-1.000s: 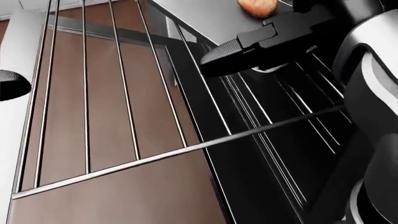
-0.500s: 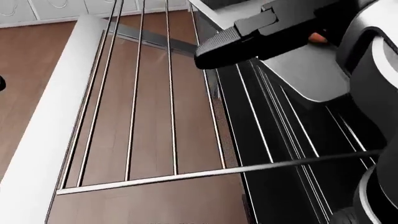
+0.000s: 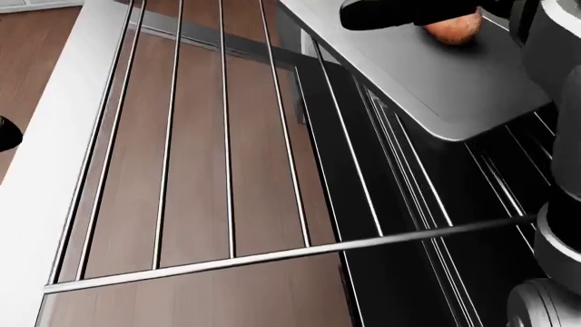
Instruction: Pick the sweet potato from the top rack in the oven and place it on the plate on the counter.
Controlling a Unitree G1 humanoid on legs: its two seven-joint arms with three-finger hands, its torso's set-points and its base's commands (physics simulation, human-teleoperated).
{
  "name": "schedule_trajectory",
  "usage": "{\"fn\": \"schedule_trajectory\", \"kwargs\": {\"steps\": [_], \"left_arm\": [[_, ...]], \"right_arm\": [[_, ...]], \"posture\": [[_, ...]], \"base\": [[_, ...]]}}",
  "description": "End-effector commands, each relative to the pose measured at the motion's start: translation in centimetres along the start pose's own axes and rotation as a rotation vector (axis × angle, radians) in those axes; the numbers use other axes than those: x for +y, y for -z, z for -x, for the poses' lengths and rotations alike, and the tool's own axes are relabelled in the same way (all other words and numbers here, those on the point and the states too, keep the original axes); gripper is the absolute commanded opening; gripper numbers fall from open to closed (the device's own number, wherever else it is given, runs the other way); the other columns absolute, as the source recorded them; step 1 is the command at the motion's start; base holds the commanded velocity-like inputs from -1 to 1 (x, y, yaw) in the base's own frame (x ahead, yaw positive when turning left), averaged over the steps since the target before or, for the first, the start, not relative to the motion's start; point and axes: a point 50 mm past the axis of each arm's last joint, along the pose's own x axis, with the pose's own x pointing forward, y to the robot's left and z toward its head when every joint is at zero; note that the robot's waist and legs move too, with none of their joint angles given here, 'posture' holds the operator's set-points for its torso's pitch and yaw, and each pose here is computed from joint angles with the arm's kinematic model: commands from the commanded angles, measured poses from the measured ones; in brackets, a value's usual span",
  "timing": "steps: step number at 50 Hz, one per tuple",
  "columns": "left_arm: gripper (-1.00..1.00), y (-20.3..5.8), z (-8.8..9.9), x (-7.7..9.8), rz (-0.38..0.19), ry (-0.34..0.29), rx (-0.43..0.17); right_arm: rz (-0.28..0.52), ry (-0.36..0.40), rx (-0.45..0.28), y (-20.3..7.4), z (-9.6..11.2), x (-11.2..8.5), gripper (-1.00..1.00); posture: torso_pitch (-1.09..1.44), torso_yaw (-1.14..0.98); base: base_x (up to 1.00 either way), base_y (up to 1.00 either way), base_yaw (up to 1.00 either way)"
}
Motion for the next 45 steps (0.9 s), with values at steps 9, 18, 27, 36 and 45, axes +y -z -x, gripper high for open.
{"fn": "schedule_trajectory", "kwargs": {"steps": [9, 18, 27, 36, 45], "left_arm": [[1.0, -1.4, 0.4, -0.2, -0.011, 0.007, -0.077], [1.0, -1.2, 0.1, -0.2, -0.017, 0.013, -0.081], [1.0, -1.8, 0.8, -0.2, -0.009, 0.026, -0.083], [1.0, -2.3, 0.8, -0.7, -0.005, 0.034, -0.082], [1.0, -1.7, 0.8, -0.8, -0.014, 0.04, -0.074]], "right_arm": [[0.062, 0.075, -0.002, -1.1, -1.8, -1.6, 1.0], [0.148, 0.106, 0.121, 1.3, -2.8, -2.9, 1.0], [0.212, 0.147, 0.201, 2.7, -3.9, -3.9, 1.0], [0.216, 0.172, 0.215, 4.8, -5.6, -4.5, 1.0], [0.225, 0.134, 0.229, 5.4, -7.5, -4.2, 1.0]], "posture": [[-0.07, 0.0], [-0.11, 0.0], [-0.14, 0.0], [-0.14, 0.0], [-0.14, 0.0]], "base": [[0.0, 0.0, 0.0], [0.0, 0.0, 0.0], [0.0, 0.0, 0.0], [0.0, 0.0, 0.0], [0.0, 0.0, 0.0]]}}
